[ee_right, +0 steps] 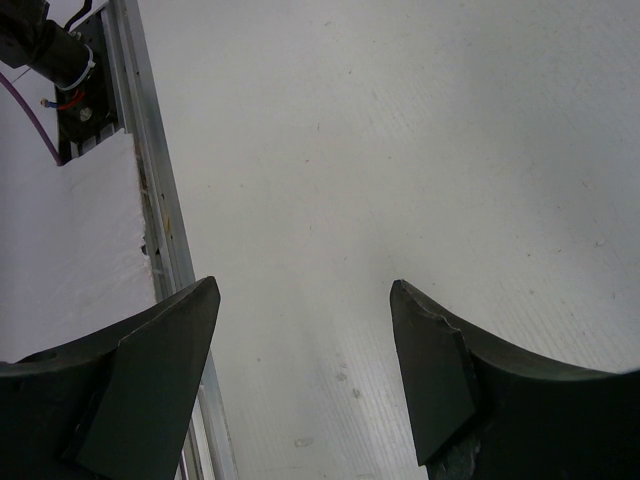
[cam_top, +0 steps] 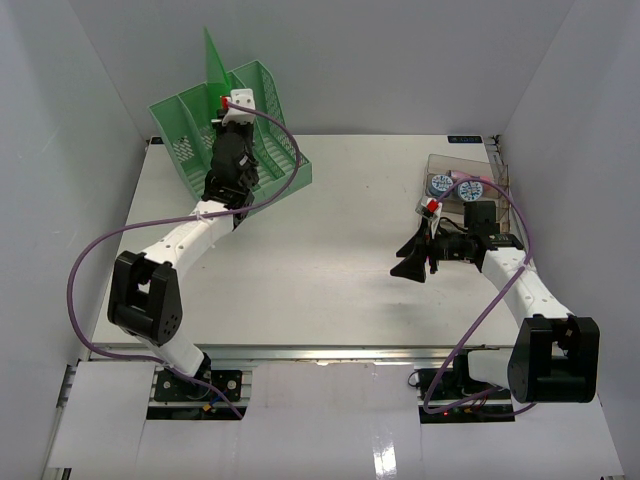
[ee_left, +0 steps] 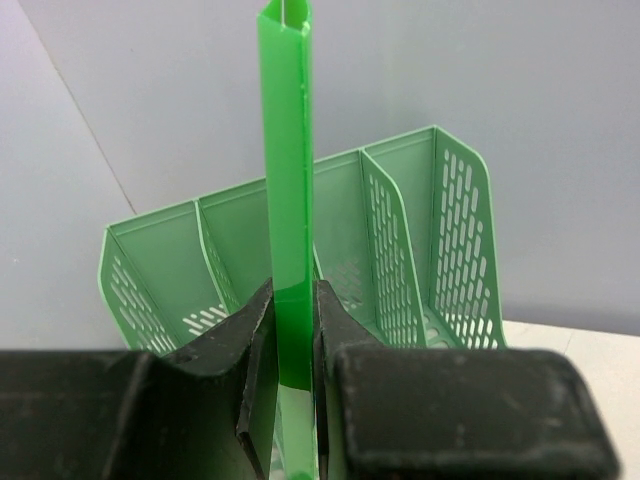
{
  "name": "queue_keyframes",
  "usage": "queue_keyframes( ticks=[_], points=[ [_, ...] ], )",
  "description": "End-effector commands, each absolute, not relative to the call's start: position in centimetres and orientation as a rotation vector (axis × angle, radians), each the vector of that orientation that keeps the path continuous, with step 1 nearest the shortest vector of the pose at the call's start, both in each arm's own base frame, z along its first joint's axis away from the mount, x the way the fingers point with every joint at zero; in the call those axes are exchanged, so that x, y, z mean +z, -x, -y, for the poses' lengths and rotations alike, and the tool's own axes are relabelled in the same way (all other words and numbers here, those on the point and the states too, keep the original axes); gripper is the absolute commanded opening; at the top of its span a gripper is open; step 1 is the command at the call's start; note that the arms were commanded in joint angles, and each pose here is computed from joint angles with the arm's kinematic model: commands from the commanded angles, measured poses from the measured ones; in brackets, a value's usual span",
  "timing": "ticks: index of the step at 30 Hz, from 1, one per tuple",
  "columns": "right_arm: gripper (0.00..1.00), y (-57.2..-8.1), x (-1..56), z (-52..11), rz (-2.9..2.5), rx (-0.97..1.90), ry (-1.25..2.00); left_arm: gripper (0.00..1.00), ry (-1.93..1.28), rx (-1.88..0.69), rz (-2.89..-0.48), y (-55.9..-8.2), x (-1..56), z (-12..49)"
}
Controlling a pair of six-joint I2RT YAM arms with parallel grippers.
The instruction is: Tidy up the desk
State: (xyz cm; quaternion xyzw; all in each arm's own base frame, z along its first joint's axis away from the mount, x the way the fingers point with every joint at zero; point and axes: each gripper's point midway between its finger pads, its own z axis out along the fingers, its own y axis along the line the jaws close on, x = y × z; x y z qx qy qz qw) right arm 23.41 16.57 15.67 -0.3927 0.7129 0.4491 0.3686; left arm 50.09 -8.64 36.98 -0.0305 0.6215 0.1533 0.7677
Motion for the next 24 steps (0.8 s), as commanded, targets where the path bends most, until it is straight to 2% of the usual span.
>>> queue_keyframes(
  ticks=[1,24],
  points=[
    [0.75,-23.5,15.7,-16.7,-1.815,1.168,1.006,0.0,0.131,0.283,-1.191,-49.0,42.8,8.5],
    [0.75,-23.3,16.0,-16.7,-1.803,1.18,1.006,0.0,0.141,0.253,-1.33,-50.4,31.2,9.2]
  ],
)
